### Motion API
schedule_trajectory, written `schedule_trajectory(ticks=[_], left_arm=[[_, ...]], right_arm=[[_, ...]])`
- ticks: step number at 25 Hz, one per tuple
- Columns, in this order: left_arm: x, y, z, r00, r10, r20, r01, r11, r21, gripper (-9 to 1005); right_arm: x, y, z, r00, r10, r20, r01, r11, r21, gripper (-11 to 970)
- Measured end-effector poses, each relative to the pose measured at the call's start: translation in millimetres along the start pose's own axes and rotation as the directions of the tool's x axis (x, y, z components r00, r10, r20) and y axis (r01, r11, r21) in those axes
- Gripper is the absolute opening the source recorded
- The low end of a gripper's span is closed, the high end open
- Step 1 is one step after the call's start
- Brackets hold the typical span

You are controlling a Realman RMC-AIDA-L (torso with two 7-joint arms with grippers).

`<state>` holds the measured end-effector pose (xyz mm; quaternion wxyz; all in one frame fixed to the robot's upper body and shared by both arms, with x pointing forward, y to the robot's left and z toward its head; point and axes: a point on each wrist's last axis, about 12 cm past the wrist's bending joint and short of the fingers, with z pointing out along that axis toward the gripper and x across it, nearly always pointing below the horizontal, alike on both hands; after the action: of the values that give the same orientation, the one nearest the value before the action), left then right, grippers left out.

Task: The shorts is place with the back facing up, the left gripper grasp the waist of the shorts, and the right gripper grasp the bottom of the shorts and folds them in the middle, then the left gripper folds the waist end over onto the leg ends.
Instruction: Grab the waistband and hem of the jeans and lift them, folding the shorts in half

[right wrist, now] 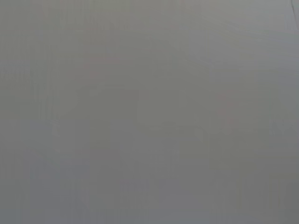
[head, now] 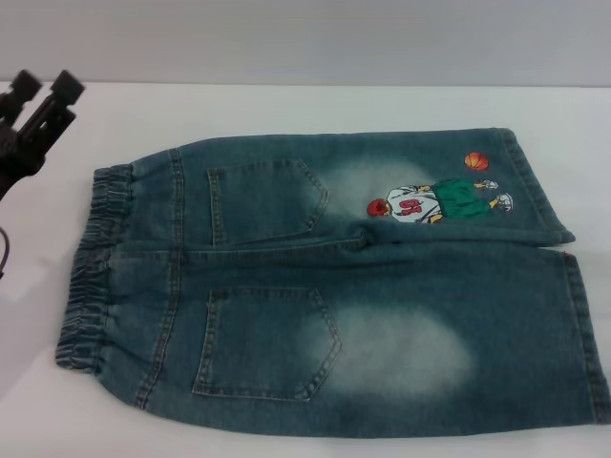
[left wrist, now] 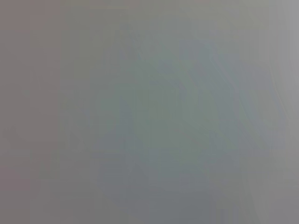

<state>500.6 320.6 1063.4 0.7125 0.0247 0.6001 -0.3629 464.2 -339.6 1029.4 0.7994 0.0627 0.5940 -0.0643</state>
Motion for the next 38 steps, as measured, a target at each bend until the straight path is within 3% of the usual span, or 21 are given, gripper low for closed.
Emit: schedule_trajectory(ticks=[1,6,8,13,18,23,24,25,26,30,34,38], left_arm=[[-6.4,-0.8,6.9,0.999,-0.033,-0.030,0.035,0.998,0.056,844],[-17.7,-5.1,19.5,0.992,-0.070,-0.106,0.086,0.983,0.161,844],[-19.2,-5.5,21.3,0.990,-0.075,-0.123,0.096,0.980,0.173,844],[-35.1,-2.3,29.6,0.948,-0.112,-0.298,0.185,0.956,0.229,844],[-49.4,3.3,23.3,0.854,-0.118,-0.507,0.267,0.935,0.232,845],[-52.7,-10.0,1.9,0.697,-0.021,-0.717,0.354,0.880,0.318,845],[-50.2,-11.0,-6.3,0.641,-0.011,-0.767,0.378,0.874,0.303,845],[-48.2,-9.4,-11.2,0.614,-0.018,-0.789,0.382,0.881,0.278,845],[-48.2,-9.4,-11.2,0.614,-0.018,-0.789,0.382,0.881,0.278,845],[-40.5,3.7,-35.0,0.530,-0.077,-0.844,0.349,0.927,0.135,845],[-37.5,17.6,-51.8,0.520,-0.132,-0.844,0.277,0.961,0.020,845],[-34.5,24.6,-57.3,0.514,-0.151,-0.844,0.233,0.972,-0.032,845]], right_arm=[[0.1,0.0,-0.4,1.000,0.000,-0.001,0.000,1.000,0.000,681],[0.4,-0.9,-2.0,1.000,0.000,-0.004,0.000,1.000,0.005,680],[0.5,-1.2,-2.5,1.000,0.000,-0.005,0.000,1.000,0.006,680],[0.5,-1.5,-2.8,1.000,0.000,-0.006,0.000,1.000,0.007,680],[0.4,-2.1,-2.3,1.000,-0.003,-0.005,0.003,1.000,0.006,679],[0.7,-3.3,-1.2,1.000,-0.008,-0.008,0.008,1.000,0.006,679],[0.5,-2.9,-0.1,1.000,-0.008,-0.007,0.008,1.000,0.004,679],[0.4,-2.7,0.5,1.000,-0.009,-0.006,0.009,1.000,0.003,679],[0.3,-2.5,1.2,1.000,-0.009,-0.005,0.009,1.000,0.002,679],[0.1,-2.0,2.7,1.000,-0.009,-0.003,0.009,1.000,0.000,680],[1.7,-1.1,4.8,1.000,-0.008,-0.016,0.008,1.000,-0.002,680],[2.4,0.0,7.2,1.000,-0.007,-0.022,0.006,1.000,-0.005,679]])
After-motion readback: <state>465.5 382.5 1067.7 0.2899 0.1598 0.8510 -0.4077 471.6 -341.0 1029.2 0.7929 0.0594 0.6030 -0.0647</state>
